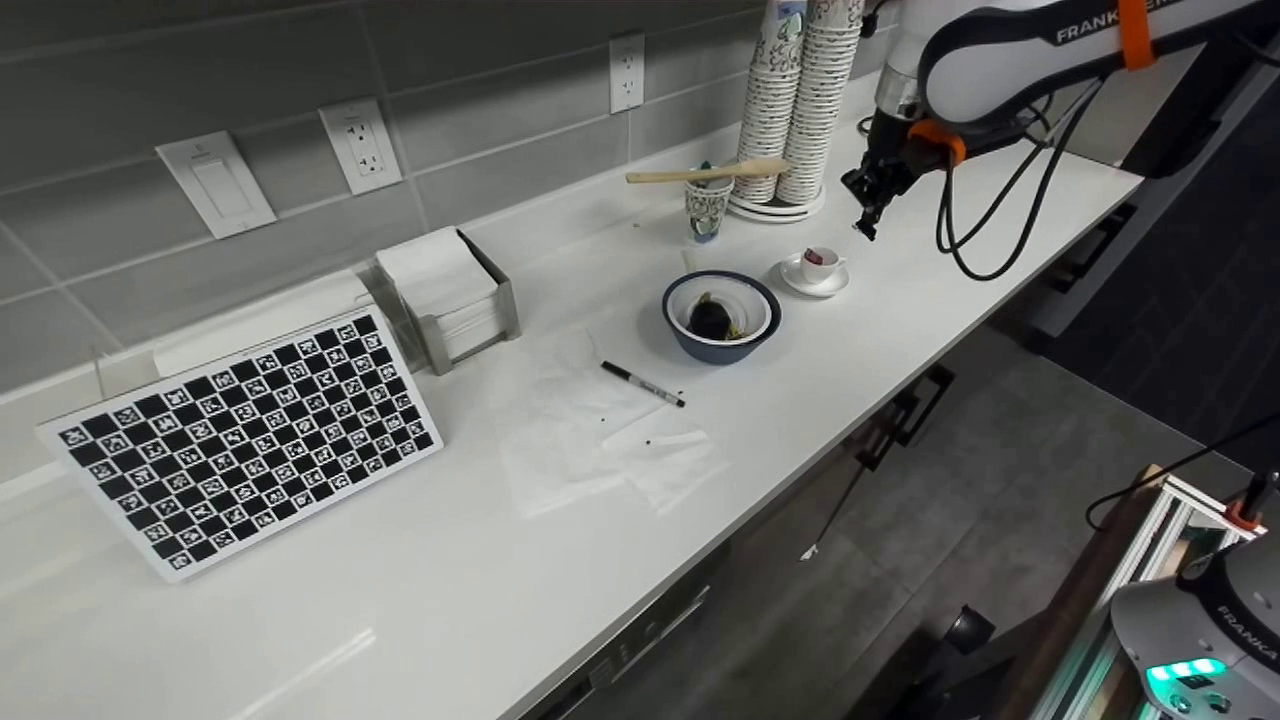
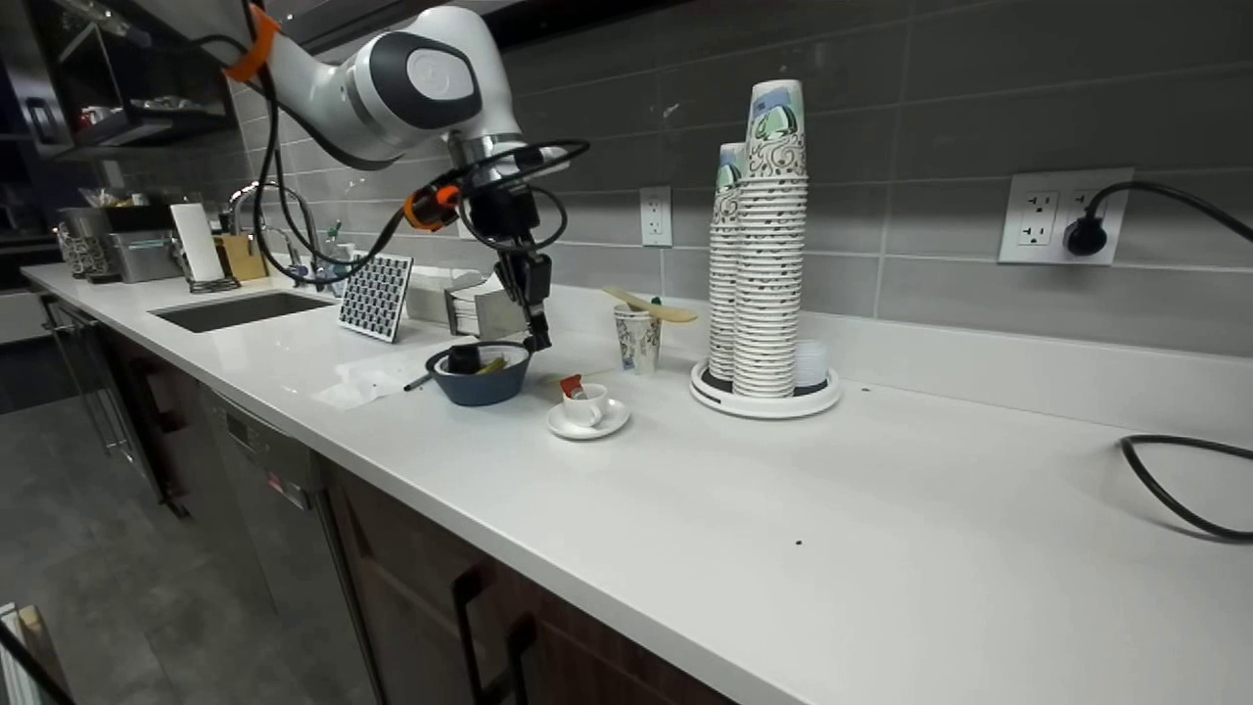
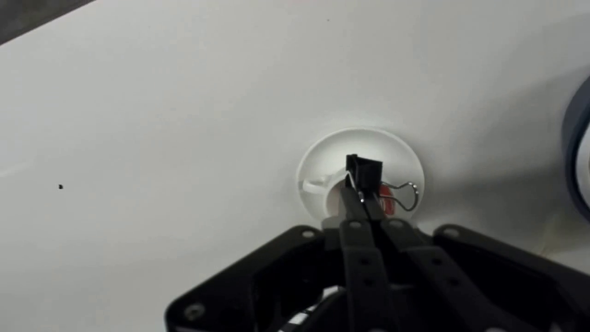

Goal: Put the black object inside the tea cup

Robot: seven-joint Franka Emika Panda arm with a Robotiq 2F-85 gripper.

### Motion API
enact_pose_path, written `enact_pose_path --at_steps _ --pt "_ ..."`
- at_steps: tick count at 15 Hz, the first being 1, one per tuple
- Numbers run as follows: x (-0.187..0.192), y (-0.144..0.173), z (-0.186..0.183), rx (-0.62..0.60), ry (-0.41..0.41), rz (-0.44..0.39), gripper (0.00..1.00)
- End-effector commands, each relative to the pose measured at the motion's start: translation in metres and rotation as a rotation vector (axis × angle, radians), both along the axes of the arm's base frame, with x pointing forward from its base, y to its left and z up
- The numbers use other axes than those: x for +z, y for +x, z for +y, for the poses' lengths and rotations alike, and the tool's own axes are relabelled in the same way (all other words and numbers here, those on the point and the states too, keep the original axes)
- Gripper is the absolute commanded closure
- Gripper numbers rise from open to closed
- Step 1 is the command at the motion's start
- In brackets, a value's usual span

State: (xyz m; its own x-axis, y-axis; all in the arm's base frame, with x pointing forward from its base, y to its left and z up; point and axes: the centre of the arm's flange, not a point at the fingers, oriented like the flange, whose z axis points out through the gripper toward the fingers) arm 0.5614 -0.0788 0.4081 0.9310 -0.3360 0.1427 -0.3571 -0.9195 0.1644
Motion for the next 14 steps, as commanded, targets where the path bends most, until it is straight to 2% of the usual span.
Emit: enact_pose_path --at_steps 1,6,14 --pt "0.003 0.028 -0.004 -0.182 -0.028 -0.031 0.99" --pt "-0.013 0.048 -0.01 -0.284 -0.036 -0.014 0.99" --pt "-0.044 0.074 -0.009 -0.308 -0.048 0.014 0.99"
